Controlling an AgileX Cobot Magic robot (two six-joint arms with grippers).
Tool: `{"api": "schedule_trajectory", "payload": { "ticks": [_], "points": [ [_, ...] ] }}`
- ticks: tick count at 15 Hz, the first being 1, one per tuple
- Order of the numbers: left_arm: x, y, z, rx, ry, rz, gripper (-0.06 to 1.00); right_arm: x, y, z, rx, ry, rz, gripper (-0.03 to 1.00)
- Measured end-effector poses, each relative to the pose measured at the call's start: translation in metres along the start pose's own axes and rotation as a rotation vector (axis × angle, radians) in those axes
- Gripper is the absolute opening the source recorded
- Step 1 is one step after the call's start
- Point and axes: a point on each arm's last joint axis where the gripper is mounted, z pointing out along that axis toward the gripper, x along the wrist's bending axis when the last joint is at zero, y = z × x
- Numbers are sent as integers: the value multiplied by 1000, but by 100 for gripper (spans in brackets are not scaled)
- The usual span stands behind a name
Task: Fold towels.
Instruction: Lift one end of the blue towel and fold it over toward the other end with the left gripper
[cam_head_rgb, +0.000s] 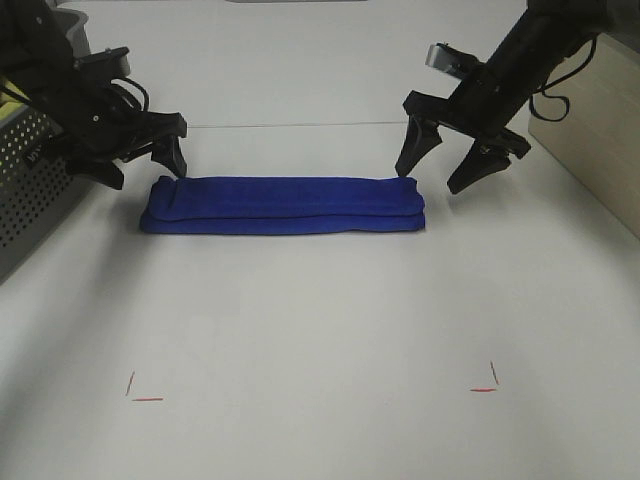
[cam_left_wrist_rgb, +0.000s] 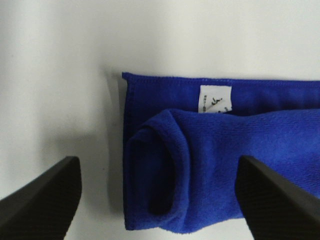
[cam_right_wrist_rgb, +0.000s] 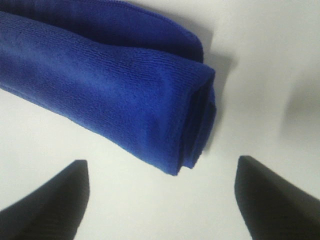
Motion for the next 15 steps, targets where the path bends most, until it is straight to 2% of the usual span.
{"api": "schedule_trajectory", "payload": {
  "ticks": [3,6,8,10,13,14,15],
  "points": [
    [6,-9,22,49,9,-15,79,1,-3,-14,7,-56,-28,75],
    [8,-13,37,60,-10,-61,79,1,-2,-14,5,-60,-28,75],
    [8,-13,40,52,-16,-74,75,1,-2,-14,4,-61,-29,75],
    [9,-13,42,37,-20,-86,53,0,-2,-14,-1,-65,-27,75],
    [9,-12,45,27,-25,-99,13,0,-1,-14,-6,-70,-29,75],
    [9,-12,45,24,-25,-99,7,0,-1,-14,-6,-73,-30,75],
    [9,-12,44,22,-25,-99,7,0,-1,-14,-8,-73,-30,75]
  ]
}}
